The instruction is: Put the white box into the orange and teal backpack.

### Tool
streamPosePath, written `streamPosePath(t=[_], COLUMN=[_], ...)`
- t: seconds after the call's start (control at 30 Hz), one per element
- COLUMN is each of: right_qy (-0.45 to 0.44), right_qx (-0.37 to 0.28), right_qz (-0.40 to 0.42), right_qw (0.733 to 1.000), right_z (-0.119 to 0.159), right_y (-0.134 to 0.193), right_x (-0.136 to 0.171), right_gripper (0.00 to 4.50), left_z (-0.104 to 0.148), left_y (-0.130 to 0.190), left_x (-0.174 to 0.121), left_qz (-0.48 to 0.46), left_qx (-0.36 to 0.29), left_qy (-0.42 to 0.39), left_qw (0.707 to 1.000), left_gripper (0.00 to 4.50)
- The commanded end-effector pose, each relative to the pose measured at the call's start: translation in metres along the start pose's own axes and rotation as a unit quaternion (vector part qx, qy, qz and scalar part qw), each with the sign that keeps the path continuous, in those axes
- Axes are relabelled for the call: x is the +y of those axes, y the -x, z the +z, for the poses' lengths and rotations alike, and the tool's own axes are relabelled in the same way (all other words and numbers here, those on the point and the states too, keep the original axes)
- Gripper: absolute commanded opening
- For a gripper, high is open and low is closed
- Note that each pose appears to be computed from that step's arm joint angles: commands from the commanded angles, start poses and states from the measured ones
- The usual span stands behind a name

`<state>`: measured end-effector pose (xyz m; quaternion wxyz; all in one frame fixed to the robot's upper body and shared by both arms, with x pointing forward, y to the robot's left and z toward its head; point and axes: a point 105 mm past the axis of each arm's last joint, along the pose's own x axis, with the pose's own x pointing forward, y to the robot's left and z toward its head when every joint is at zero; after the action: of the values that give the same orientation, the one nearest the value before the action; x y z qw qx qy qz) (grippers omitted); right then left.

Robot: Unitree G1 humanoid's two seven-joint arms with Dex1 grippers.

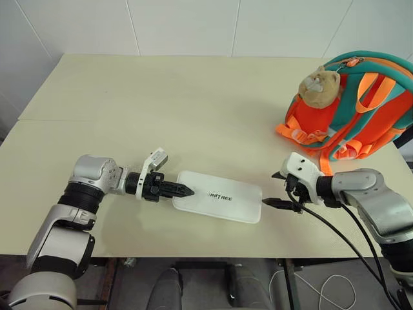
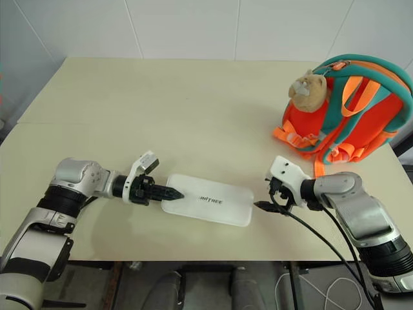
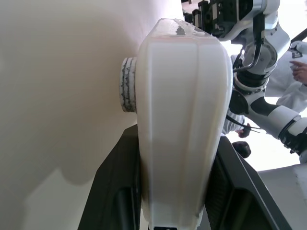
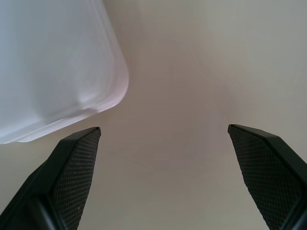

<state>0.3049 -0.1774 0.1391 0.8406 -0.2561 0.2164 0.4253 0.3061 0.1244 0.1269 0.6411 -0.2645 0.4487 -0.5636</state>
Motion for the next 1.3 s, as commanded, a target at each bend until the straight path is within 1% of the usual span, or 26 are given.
streamPosePath(t=[0.03,0.13,0.23,0.33,0.4,0.47,0.57,0.63,0.73,0.87,0.97,1.1,1.17,1.23,1.3], right_qy=[-0.01,-0.043,-0.066,-0.091,-0.107,-0.119,-0.14,-0.148,-0.172,-0.186,-0.205,-0.209,-0.212,-0.214,-0.213], right_qx=[-0.04,-0.07,-0.081,-0.103,-0.122,-0.134,-0.151,-0.157,-0.175,-0.196,-0.218,-0.232,-0.256,-0.285,-0.294], right_qz=[-0.06,-0.1,-0.121,-0.155,-0.186,-0.208,-0.253,-0.268,-0.312,-0.329,-0.347,-0.341,-0.328,-0.301,-0.283], right_qw=[0.997,0.992,0.987,0.978,0.969,0.962,0.945,0.939,0.918,0.905,0.889,0.887,0.884,0.884,0.888], right_z=[0.016,0.018,0.015,0.013,0.011,0.009,0.003,0.0,-0.008,-0.012,-0.014,-0.014,-0.008,0.004,0.011], right_y=[0.026,0.045,0.06,0.083,0.097,0.105,0.12,0.124,0.134,0.133,0.128,0.117,0.111,0.104,0.095], right_x=[-0.013,-0.017,-0.016,-0.019,-0.026,-0.032,-0.045,-0.05,-0.069,-0.089,-0.113,-0.129,-0.135,-0.137,-0.14], right_gripper=[4.5,4.5,4.5,4.5,4.5,4.5,4.5,4.5,4.5,4.5,4.5,4.5,4.5,4.5,4.5], left_z=[0.002,0.007,0.011,0.018,0.02,0.022,0.029,0.03,0.033,0.037,0.041,0.041,0.041,0.041,0.04], left_y=[0.013,0.019,0.023,0.029,0.032,0.033,0.04,0.04,0.044,0.048,0.049,0.048,0.049,0.051,0.052], left_x=[0.001,-0.014,-0.025,-0.05,-0.062,-0.068,-0.083,-0.086,-0.092,-0.098,-0.099,-0.1,-0.101,-0.102,-0.102], left_qz=[0.037,0.013,-0.004,-0.049,-0.067,-0.073,-0.102,-0.108,-0.126,-0.149,-0.158,-0.159,-0.163,-0.166,-0.165], left_qx=[0.003,-0.015,-0.034,-0.064,-0.077,-0.087,-0.12,-0.128,-0.149,-0.174,-0.188,-0.193,-0.197,-0.202,-0.206], left_qy=[-0.021,-0.033,-0.043,-0.061,-0.077,-0.087,-0.098,-0.098,-0.097,-0.098,-0.096,-0.093,-0.093,-0.093,-0.09], left_qw=[0.999,0.999,0.998,0.995,0.992,0.99,0.983,0.981,0.976,0.968,0.965,0.964,0.962,0.961,0.96], left_gripper=[1.25,1.25,1.25,1.25,1.25,1.25,1.25,1.25,1.25,1.25,1.25,1.25,1.25,1.25,1.25])
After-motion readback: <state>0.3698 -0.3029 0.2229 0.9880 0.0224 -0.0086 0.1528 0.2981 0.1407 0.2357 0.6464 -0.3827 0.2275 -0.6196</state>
